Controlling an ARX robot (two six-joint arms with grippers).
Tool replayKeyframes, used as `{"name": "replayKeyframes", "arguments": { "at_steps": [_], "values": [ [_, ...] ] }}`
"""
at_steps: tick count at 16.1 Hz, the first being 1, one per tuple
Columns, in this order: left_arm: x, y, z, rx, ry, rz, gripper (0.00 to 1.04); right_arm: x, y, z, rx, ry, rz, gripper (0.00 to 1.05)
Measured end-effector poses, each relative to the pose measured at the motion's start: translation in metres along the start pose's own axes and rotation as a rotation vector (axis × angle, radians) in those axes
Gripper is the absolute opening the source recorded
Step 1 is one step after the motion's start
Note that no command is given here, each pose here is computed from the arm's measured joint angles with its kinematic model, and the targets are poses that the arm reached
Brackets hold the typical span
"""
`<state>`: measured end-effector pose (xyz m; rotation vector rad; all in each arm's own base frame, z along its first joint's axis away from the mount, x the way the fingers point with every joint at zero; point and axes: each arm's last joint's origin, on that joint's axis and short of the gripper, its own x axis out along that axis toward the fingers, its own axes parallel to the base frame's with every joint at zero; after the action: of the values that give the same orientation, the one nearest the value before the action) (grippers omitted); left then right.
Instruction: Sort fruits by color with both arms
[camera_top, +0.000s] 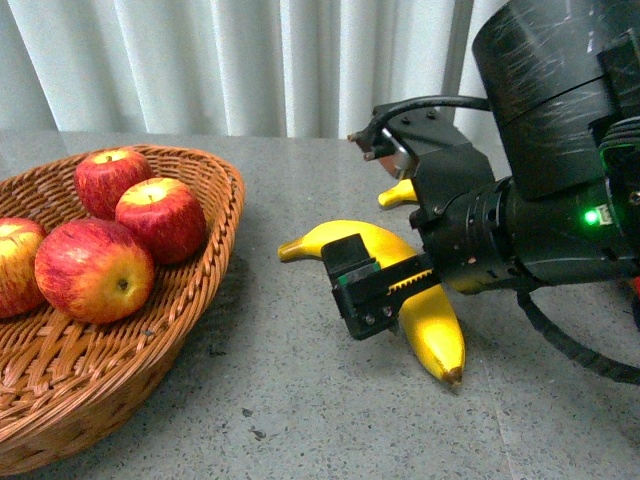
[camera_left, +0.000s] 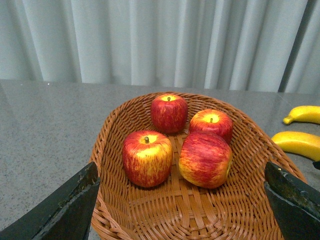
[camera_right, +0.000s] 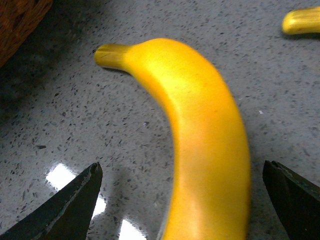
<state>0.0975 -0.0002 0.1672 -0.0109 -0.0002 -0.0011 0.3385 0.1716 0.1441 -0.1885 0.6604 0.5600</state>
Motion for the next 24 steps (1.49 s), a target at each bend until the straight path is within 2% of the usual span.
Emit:
{"name": "replayKeyframes", "arguments": {
  "at_steps": [3,4,9,13,15,18,20,22,24],
  "values": [
    [0.0,0.0,0.0,0.0,0.0,0.0,0.98,0.006,0.003,-0.009,-0.031,0.029,0.0,0.98],
    [0.0,0.0,0.0,0.0,0.0,0.0,0.98,0.006,0.003,-0.011,-0.038,0.032,-0.003,0.9],
    [0.0,0.0,0.0,0.0,0.0,0.0,0.98,0.001,0.001,-0.006,-0.047,0.003,-0.006,0.37],
    [0.0,0.0,0.0,0.0,0.0,0.0,0.98,-0.022,-0.024,0.017,0.006,-0.08,-0.042,0.34],
    [0.0,0.0,0.0,0.0,0.0,0.0,0.98,-0.048,-0.048,0.038,0.058,-0.173,-0.072,0.34],
    [0.0,0.0,0.0,0.0,0.0,0.0,0.98,-0.092,-0.088,0.053,0.094,-0.29,-0.126,0.34],
    [0.0,0.0,0.0,0.0,0.0,0.0,0.98,-0.122,-0.124,0.047,0.091,-0.352,-0.243,0.34],
    [0.0,0.0,0.0,0.0,0.0,0.0,0.98,-0.152,-0.157,0.023,0.074,-0.361,-0.378,0.34],
    [0.0,0.0,0.0,0.0,0.0,0.0,0.98,-0.157,-0.161,0.015,0.069,-0.358,-0.4,0.34]
  ]
}}
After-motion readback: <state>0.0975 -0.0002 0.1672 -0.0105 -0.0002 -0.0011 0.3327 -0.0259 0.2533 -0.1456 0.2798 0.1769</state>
